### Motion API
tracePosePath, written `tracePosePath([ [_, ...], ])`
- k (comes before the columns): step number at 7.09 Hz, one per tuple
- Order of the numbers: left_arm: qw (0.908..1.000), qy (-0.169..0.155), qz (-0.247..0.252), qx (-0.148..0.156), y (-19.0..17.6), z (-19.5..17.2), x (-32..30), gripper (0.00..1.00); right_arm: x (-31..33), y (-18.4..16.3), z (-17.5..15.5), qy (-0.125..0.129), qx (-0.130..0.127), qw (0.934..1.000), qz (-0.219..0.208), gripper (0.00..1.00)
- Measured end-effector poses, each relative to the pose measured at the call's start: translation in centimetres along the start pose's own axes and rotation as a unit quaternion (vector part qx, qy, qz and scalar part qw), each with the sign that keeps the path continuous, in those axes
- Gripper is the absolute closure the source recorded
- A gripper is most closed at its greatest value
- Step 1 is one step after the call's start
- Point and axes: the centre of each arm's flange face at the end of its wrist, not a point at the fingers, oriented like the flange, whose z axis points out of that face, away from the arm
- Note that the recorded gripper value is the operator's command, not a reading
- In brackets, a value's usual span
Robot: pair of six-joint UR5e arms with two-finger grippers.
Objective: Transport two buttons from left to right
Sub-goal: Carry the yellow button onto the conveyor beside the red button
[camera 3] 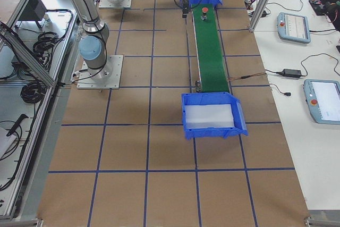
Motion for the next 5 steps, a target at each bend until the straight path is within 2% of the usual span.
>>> tracePosePath([
  [1, 0.9999, 0.003, -0.01, -0.002, 1.6, -0.5, 3.5, 0.74, 0.0, 0.0, 0.0, 0.0, 0.0, 1.0, 0.0, 0.0],
  [3, 0.9997, 0.003, -0.022, -0.013, 3.7, 0.8, 8.8, 0.75, -0.1, 0.0, -0.1, 0.0, 0.001, 1.0, -0.001, 0.0],
  [5, 0.9997, 0.002, -0.017, -0.017, 3.5, 4.9, 11.0, 0.74, -0.1, 0.0, -0.1, 0.0, 0.001, 1.0, -0.001, 0.0],
])
